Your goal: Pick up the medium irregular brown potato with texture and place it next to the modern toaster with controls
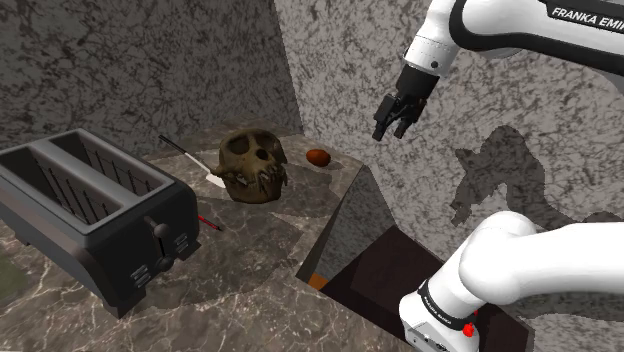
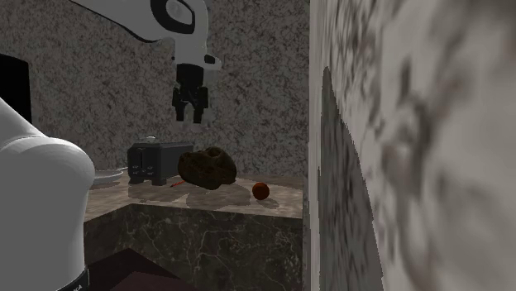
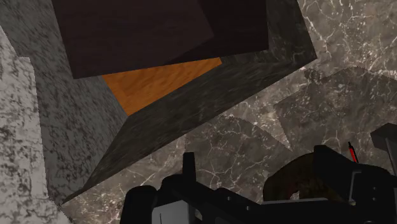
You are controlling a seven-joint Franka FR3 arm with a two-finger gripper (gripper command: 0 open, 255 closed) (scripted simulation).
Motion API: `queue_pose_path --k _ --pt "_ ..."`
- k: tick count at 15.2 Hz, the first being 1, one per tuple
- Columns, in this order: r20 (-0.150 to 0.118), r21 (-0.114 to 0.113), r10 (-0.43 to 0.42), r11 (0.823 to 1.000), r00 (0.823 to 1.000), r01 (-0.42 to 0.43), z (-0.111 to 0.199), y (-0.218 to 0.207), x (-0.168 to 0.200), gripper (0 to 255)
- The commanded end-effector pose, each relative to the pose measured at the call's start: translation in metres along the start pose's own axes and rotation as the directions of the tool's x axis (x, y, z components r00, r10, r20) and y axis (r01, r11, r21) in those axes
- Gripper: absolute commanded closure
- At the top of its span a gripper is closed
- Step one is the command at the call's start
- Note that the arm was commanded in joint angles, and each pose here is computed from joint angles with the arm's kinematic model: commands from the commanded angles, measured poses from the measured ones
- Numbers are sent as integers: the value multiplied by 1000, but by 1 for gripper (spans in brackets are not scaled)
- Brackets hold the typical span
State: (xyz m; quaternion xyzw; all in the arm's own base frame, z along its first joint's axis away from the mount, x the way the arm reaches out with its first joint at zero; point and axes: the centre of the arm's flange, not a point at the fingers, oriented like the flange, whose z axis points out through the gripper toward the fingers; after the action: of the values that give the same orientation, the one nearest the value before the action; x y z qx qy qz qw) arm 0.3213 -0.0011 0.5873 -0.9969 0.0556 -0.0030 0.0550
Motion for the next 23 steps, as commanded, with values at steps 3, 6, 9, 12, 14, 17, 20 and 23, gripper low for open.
queue_pose_path --k 3,6,9,12,14,17,20,23 --pt "-4 25 -40 999 999 40 14 20 15 0" --pt "-12 61 -101 993 995 101 36 47 39 0" --pt "-22 97 -160 982 987 161 59 73 65 0" --pt "-34 132 -219 966 975 221 83 96 93 0" --pt "-43 154 -257 953 965 261 99 109 112 0" --pt "-59 187 -313 929 948 319 124 128 142 0" --pt "-76 219 -368 901 927 375 149 144 173 0" --pt "-96 250 -420 868 903 430 175 156 205 0"
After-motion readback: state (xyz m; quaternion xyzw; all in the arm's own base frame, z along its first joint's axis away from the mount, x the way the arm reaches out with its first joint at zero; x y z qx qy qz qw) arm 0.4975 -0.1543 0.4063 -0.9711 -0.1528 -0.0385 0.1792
